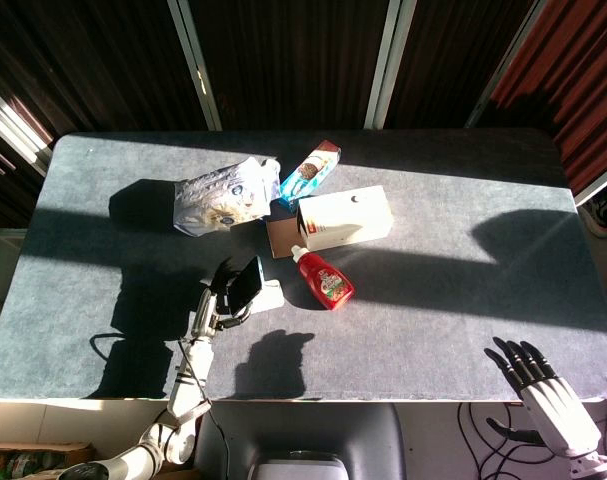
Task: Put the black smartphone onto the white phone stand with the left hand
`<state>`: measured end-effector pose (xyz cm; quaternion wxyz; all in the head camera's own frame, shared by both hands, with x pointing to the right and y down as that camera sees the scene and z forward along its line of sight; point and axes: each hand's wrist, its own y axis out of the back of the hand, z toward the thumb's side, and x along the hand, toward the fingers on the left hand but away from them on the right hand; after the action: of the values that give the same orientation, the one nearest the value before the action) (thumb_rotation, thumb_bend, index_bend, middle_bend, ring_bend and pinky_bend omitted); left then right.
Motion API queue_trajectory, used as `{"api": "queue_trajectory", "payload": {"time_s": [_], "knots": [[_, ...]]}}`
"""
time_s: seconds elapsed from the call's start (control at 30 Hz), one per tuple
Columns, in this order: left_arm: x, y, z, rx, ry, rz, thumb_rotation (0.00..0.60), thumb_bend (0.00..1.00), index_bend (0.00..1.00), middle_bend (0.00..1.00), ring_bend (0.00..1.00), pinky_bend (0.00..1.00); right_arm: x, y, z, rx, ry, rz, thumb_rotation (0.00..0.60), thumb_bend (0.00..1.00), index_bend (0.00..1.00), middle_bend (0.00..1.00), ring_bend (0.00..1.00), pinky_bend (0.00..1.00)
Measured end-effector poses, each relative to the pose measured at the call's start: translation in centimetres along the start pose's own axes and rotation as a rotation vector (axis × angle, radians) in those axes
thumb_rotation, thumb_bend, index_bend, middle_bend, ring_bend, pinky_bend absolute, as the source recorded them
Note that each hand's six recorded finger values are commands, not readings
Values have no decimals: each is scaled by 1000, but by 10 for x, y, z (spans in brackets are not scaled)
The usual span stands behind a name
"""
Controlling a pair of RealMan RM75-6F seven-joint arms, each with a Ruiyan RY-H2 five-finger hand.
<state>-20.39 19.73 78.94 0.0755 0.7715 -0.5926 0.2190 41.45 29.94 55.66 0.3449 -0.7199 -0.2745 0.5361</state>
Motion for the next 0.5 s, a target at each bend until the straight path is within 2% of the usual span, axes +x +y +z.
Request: {"api": "queue_trajectory", "payload": {"time_s": [0.17,0.5], "knots": [[1,0,1,1,1,-5,600,298,0,7,0,4,0,0,0,-1,0,-1,600,321,0,0,0,0],[-2,-3,12,30,-48,-31,600,291,0,0,0,0,1,0,0,0,1,1,600,321,0,0,0,0]]}}
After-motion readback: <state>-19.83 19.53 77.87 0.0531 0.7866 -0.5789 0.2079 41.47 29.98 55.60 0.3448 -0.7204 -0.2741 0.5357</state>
